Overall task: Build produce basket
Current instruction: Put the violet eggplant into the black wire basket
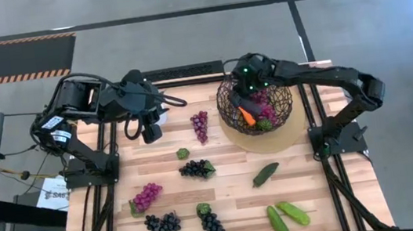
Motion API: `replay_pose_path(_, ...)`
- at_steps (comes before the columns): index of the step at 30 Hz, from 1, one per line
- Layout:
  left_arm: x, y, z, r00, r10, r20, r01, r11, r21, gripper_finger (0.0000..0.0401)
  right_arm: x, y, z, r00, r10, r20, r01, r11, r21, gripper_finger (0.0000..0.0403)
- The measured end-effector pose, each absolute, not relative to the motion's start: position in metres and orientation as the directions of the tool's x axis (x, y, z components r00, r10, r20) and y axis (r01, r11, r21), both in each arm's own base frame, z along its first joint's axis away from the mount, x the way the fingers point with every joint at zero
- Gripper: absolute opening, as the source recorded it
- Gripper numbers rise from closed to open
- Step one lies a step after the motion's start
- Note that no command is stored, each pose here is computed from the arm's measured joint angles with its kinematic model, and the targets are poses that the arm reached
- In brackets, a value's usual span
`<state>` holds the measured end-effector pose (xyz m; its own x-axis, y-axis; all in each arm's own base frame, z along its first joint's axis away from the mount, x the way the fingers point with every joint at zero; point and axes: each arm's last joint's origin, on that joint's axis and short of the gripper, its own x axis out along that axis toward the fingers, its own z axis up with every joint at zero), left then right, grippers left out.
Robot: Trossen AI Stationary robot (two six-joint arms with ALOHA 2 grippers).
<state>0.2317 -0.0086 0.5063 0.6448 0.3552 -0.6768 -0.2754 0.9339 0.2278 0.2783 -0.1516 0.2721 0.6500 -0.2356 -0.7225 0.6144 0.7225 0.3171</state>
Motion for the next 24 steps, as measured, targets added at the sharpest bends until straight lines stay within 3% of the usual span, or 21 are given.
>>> replay_pose_path(10,0.232,-0.009,0.506,0.645,0.356,-0.677,-0.275,0.934,0.228,0.0118,0.257,-0.155,0.217,0.608,-0.184,-0.773,0.677,0.629,0.382,0.0016)
replay_pose_path(24,0.232,-0.009,0.506,0.644,0.357,-0.676,-0.280,0.933,0.225,0.0118,0.253,-0.156,0.206,0.607,-0.202,-0.769,0.677,0.638,0.367,0.0016)
